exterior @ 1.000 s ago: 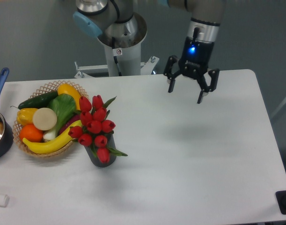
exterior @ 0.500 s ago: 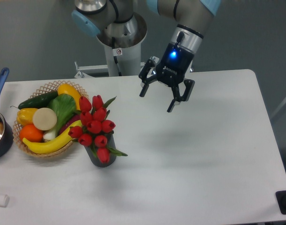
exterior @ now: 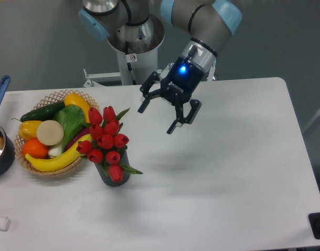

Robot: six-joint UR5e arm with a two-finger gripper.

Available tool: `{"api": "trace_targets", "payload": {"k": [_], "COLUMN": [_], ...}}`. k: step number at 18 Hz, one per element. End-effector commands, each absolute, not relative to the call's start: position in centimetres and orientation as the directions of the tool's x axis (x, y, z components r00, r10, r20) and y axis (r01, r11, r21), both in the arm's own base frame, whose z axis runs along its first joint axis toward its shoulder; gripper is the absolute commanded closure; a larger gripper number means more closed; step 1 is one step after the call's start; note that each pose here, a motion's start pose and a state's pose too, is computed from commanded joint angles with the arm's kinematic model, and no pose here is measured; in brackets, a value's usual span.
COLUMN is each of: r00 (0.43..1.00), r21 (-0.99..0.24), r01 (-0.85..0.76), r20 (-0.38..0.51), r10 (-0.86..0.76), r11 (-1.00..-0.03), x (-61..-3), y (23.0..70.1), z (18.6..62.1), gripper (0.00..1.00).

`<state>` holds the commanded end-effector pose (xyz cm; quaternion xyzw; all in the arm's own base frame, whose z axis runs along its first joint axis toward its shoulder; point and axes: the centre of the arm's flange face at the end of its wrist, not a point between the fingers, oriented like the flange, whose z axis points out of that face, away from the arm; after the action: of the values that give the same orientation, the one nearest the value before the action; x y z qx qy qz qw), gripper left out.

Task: Pick up the flowers from the vase
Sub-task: 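Move the open gripper toward the red tulips in the black vase, then lower the gripper around the tulip stems just above the vase rim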

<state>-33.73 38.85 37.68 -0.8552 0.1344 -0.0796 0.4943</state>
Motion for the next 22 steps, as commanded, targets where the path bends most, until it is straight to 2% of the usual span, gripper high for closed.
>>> {"api": "trace_targets", "payload": {"k": [4,16,22], "r00": [0.940,0.910,0.895], "r21": [-0.861,-0.826,-0.824], "r01": [-0.155,-0.215,-0.209], "r20": [0.022,0.024,0.056], "r10": [-0.340,-0.414,-0.442], "r11": [-0.485,-0.521,-0.527], "x": [-33.0,-29.9,-29.8], "y": [40.0,42.7,44.4], "z": [36.1,35.0,32.4], "gripper": [0.00,0.00,0.00]}}
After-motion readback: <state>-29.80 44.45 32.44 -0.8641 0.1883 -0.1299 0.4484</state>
